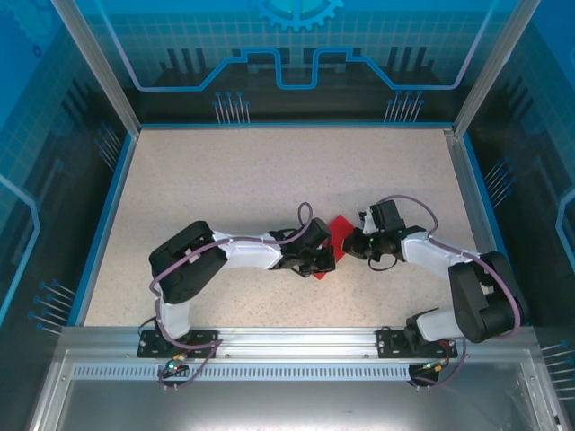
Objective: Fold a paper plane with a square sheet of paper (pick it up from the middle)
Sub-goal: First fold in half a square sheet of paper at the center of the table.
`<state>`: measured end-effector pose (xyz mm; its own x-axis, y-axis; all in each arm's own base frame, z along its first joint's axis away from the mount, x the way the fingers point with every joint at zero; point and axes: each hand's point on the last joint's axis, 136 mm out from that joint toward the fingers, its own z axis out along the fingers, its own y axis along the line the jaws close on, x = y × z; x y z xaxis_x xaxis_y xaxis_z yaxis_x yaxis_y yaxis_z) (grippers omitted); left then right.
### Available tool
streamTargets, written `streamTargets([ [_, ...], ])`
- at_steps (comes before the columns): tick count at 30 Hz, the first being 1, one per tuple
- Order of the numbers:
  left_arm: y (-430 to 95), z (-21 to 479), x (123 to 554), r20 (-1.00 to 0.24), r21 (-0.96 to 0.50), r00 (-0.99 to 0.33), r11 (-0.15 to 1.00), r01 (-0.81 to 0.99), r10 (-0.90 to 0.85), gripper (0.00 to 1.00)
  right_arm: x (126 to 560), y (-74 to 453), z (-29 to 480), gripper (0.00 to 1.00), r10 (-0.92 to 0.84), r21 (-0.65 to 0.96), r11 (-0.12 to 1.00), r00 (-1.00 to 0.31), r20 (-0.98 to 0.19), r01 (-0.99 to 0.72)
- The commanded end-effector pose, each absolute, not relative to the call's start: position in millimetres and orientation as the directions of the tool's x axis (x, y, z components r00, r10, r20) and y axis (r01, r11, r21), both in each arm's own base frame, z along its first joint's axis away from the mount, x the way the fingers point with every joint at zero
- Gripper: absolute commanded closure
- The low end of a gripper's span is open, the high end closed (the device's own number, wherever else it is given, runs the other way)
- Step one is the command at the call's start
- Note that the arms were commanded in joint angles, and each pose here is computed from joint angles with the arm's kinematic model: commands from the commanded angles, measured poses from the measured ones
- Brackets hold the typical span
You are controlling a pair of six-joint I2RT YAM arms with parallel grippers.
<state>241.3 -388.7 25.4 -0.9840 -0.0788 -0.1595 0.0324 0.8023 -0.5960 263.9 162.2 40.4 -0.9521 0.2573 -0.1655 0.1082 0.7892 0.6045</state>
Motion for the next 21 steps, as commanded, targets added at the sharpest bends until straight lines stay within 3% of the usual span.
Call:
streamTargets([
  [1,-387,22,246,-0.170,-0.574,-0.981,0.819,0.017,-0.098,0.99,264,169,39,0.94,0.224,0.646,0.760,-0.963,-0.149,0.077],
  [21,-387,25,250,-0.193,-0.563,-0.976,0.826,0.031,-0.095,0.99,254,172,8,0.94,0.171,0.631,0.770,-0.983,-0.062,0.094],
])
